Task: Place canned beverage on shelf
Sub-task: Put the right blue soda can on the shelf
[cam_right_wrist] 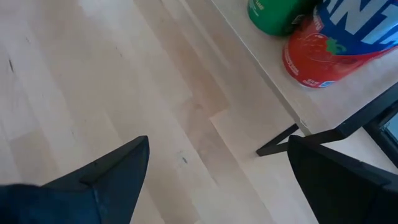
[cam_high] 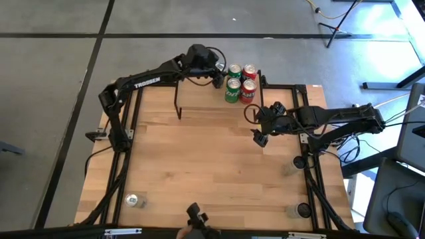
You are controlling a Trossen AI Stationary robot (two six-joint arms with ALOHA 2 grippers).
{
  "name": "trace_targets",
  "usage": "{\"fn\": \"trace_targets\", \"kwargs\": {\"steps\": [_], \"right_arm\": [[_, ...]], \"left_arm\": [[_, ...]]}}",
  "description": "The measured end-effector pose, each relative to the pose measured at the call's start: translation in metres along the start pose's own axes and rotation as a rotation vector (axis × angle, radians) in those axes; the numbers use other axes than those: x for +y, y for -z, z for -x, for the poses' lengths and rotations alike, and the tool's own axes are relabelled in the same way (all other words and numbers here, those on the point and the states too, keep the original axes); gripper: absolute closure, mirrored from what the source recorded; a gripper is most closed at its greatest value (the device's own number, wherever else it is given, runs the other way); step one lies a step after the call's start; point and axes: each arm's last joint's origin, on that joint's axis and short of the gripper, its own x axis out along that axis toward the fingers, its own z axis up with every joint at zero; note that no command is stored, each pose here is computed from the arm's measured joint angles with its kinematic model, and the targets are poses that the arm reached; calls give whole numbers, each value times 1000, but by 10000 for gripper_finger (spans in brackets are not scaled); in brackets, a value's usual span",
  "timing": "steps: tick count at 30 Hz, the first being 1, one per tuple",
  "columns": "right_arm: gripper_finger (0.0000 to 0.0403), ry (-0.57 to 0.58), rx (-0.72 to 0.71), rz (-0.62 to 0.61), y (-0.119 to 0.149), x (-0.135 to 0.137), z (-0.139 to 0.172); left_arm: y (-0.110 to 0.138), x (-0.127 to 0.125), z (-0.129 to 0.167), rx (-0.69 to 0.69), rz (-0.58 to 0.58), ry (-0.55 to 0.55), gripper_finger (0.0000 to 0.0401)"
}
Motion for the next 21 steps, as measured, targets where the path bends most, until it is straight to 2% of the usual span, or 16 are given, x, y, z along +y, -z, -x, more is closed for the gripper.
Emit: {"fn": "trace_targets", "kwargs": {"steps": [7,16,21], "right_arm": [[36,-6,3,0,0,0,0],[36,-6,4,3,0,0,0],[36,-6,4,4,0,0,0]], "left_arm": [[4,1,-2,25,5,-42,189],[5,-4,-2,36,-2,-35,124],[-2,-6,11,10,-11,-31,104]]}}
